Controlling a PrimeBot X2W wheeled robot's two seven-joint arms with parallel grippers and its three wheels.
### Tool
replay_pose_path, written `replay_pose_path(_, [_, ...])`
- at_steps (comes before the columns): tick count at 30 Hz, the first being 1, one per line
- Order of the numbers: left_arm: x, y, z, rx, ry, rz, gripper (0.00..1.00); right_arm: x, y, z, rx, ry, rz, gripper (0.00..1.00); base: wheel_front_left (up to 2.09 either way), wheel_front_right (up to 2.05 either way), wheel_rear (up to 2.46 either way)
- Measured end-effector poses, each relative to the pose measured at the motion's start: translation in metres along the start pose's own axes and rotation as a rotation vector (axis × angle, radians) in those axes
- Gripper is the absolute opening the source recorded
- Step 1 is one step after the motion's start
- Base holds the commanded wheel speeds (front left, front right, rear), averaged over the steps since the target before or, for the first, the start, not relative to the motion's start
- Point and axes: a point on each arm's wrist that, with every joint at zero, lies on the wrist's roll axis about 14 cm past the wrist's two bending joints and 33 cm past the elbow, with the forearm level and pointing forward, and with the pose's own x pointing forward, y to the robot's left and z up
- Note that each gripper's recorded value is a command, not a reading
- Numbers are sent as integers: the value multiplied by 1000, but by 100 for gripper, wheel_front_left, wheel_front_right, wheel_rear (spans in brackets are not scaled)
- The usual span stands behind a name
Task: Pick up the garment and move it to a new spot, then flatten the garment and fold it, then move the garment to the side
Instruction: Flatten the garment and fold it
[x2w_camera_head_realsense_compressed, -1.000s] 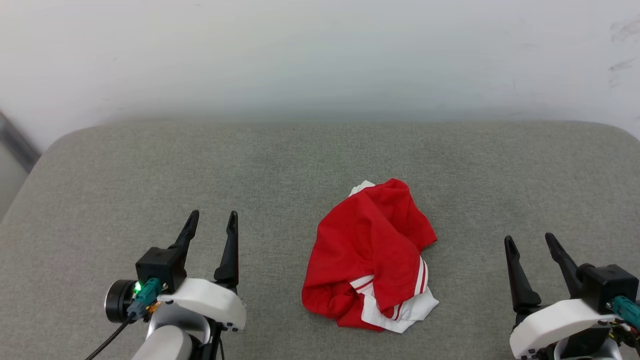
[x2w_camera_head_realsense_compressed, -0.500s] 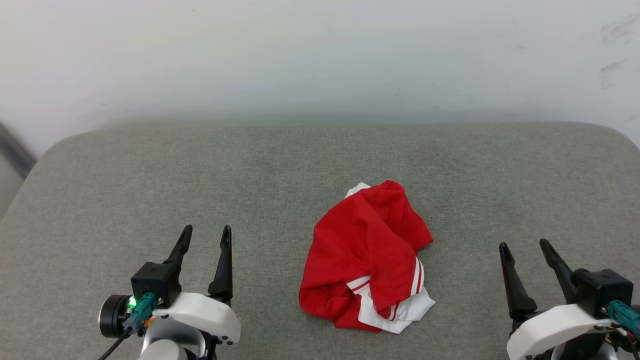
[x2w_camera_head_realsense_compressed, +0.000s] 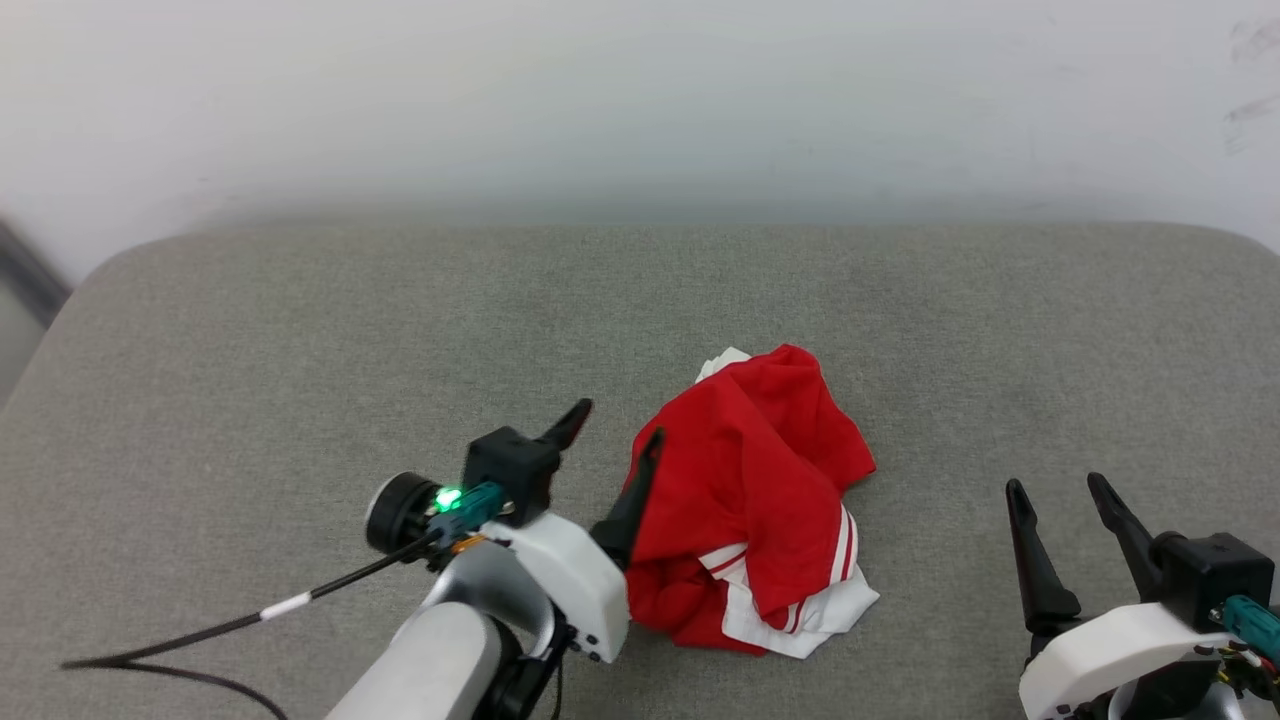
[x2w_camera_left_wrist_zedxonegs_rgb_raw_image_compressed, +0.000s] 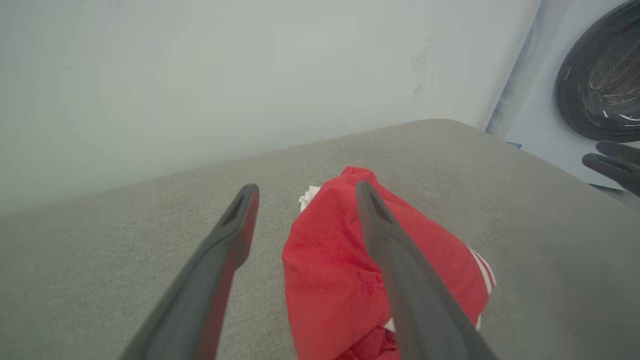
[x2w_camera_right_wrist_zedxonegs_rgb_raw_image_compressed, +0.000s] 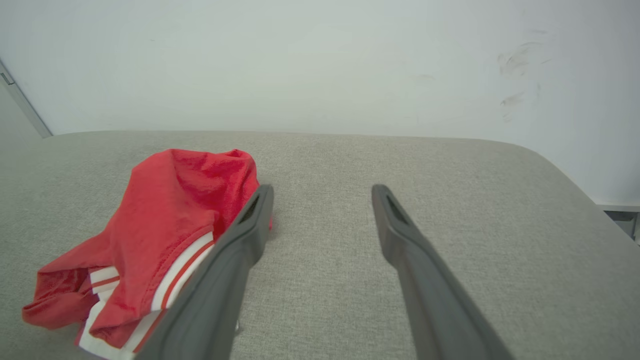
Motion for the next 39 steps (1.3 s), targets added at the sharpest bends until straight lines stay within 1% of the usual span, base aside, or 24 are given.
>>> replay_pose_path(2, [9,-18,-8,-2,65,-68,100,2,0,-2,1,7,-1,100,0,0,0])
replay_pose_path(5, [15,-36,-33,8,209,-152,100,4,-1,-4,2,14,-2,100,0,0,0])
replay_pose_path(9, [16,-48,-68,34,404,-232,100,7,-5,-10,4,33,-16,100,0,0,0])
replay_pose_path(11, [16,-45,-86,50,499,-246,100,9,-8,-12,5,38,-24,100,0,0,0])
replay_pose_path(15, [5,-29,-127,91,696,-248,100,11,-13,-21,8,61,-37,100,0,0,0])
replay_pose_path(18, [6,-25,-137,98,739,-258,100,15,-16,-23,8,64,-47,100,0,0,0])
replay_pose_path(20, [13,-26,-132,99,702,-265,36,14,-18,-27,9,75,-53,100,0,0,0])
replay_pose_path(21, [17,-26,-130,104,688,-265,0,15,-19,-27,11,75,-54,100,0,0,0])
replay_pose_path(24, [25,-24,-118,106,620,-252,0,15,-19,-29,13,77,-54,100,0,0,0])
replay_pose_path(27, [35,-17,-97,79,517,-207,0,16,-17,-28,14,75,-48,100,0,0,0])
replay_pose_path(28, [40,2,-72,-19,400,-100,0,16,-14,-24,14,65,-40,100,0,0,0])
replay_pose_path(29, [36,11,-71,-55,382,-55,0,16,-14,-23,14,61,-38,100,0,0,0])
replay_pose_path(31, [20,28,-82,-142,386,38,0,16,-12,-21,14,58,-34,100,0,0,0])
replay_pose_path(34, [-17,49,-115,-235,465,158,0,16,-9,-18,13,53,-25,100,0,0,0])
replay_pose_path(36, [-41,55,-137,-278,526,212,0,16,-7,-17,11,49,-18,100,0,0,0])
replay_pose_path(38, [-60,53,-153,-312,574,236,0,16,-5,-16,7,48,-11,100,0,0,0])
replay_pose_path(39, [-66,52,-157,-324,584,242,7,17,-3,-14,5,45,-6,100,0,0,0])
